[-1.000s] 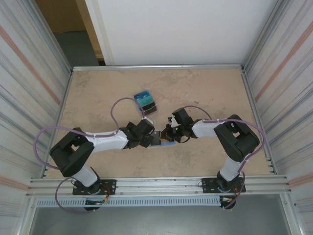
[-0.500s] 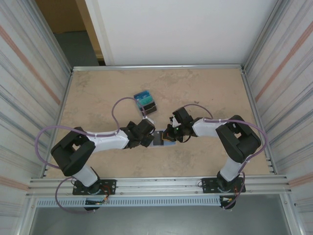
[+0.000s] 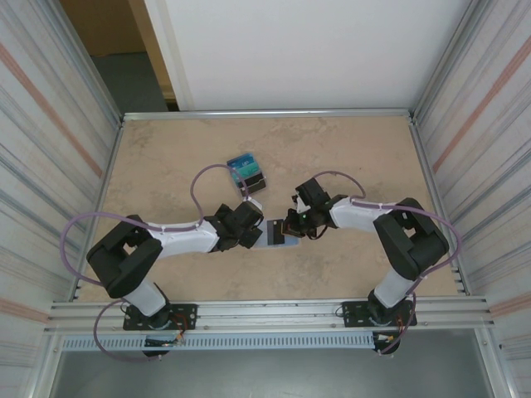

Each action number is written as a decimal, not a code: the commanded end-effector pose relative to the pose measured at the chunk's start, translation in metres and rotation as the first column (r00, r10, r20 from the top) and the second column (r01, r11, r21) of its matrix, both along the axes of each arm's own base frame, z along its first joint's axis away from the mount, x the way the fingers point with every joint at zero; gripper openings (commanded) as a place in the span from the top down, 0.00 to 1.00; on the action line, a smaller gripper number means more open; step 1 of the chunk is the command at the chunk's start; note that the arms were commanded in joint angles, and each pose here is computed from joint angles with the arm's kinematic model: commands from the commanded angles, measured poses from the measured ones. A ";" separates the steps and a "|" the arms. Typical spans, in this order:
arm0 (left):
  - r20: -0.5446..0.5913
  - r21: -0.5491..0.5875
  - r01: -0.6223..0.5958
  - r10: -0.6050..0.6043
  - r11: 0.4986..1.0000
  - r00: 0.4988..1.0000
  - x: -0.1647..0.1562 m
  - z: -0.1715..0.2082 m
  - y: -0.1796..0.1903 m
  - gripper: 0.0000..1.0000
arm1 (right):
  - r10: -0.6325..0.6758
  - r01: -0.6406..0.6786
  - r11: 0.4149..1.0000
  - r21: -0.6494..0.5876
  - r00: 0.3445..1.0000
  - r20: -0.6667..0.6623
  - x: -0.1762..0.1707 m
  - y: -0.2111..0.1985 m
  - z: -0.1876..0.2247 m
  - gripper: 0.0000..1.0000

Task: Take the credit cards out of the card holder

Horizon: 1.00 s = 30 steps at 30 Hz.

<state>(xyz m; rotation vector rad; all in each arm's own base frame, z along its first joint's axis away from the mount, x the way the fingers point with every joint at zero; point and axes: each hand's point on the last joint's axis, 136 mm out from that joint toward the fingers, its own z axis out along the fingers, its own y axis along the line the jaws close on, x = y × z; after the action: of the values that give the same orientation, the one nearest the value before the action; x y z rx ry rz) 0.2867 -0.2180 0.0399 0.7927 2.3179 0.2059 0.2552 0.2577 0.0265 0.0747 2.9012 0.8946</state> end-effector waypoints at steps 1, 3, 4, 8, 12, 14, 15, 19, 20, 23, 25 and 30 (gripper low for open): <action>-0.011 0.045 0.008 -0.007 0.999 1.000 -0.004 -0.010 0.008 0.01 | -0.011 0.012 0.996 -0.086 1.000 0.010 0.001 -0.020 -0.002 1.00; -0.010 0.042 0.008 -0.008 0.999 1.000 -0.003 -0.009 0.008 0.01 | -0.010 0.011 0.996 -0.092 1.000 0.012 0.001 -0.022 -0.003 1.00; -0.010 0.040 0.009 -0.008 0.999 1.000 -0.003 -0.009 0.007 0.01 | -0.012 0.013 0.996 -0.091 1.000 0.012 0.001 -0.023 -0.002 1.00; -0.001 0.028 0.006 -0.006 1.000 1.000 -0.001 -0.004 0.007 0.01 | -0.013 0.014 0.996 -0.091 1.000 0.013 0.002 -0.025 -0.001 1.00; 0.003 0.015 0.007 -0.007 1.000 1.000 0.000 0.000 0.006 0.01 | -0.010 0.012 0.996 -0.094 1.000 0.017 0.002 -0.027 0.001 1.00; 0.000 0.015 0.007 -0.007 1.000 1.000 0.001 -0.001 0.007 0.01 | -0.012 0.013 0.995 -0.096 1.000 0.018 0.002 -0.028 0.002 1.00; 0.001 0.013 0.005 -0.005 1.000 1.000 0.001 0.000 0.008 0.01 | -0.011 0.013 0.995 -0.096 1.000 0.020 0.002 -0.029 0.003 1.00; 0.005 -0.005 0.004 -0.003 1.000 1.000 0.002 0.005 0.006 0.01 | -0.014 0.015 0.997 -0.080 1.000 0.019 0.003 -0.027 0.004 1.00; 0.014 -0.022 0.004 -0.003 1.000 1.000 0.004 0.011 0.003 0.01 | -0.011 0.012 0.997 -0.071 1.000 0.018 0.003 -0.025 0.005 1.00; 0.048 -0.078 0.014 -0.011 0.997 0.999 0.008 0.032 -0.006 0.02 | -0.013 0.014 0.998 -0.057 1.000 0.011 0.002 -0.023 0.006 1.00; 0.061 -0.119 0.028 -0.020 0.993 0.998 0.011 0.044 -0.014 0.01 | -0.014 0.014 0.999 -0.050 1.000 0.007 0.001 -0.022 0.007 1.00; 0.065 -0.158 0.078 -0.069 0.984 0.996 0.017 0.051 -0.033 0.01 | -0.021 0.021 0.999 -0.048 1.000 0.001 0.000 -0.022 0.008 1.00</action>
<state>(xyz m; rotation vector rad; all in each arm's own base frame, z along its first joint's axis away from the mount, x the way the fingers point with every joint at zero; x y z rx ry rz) 0.2982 -0.2387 0.0774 0.7607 2.2473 0.0631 0.2577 0.2415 0.0296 0.0800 2.9055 0.8429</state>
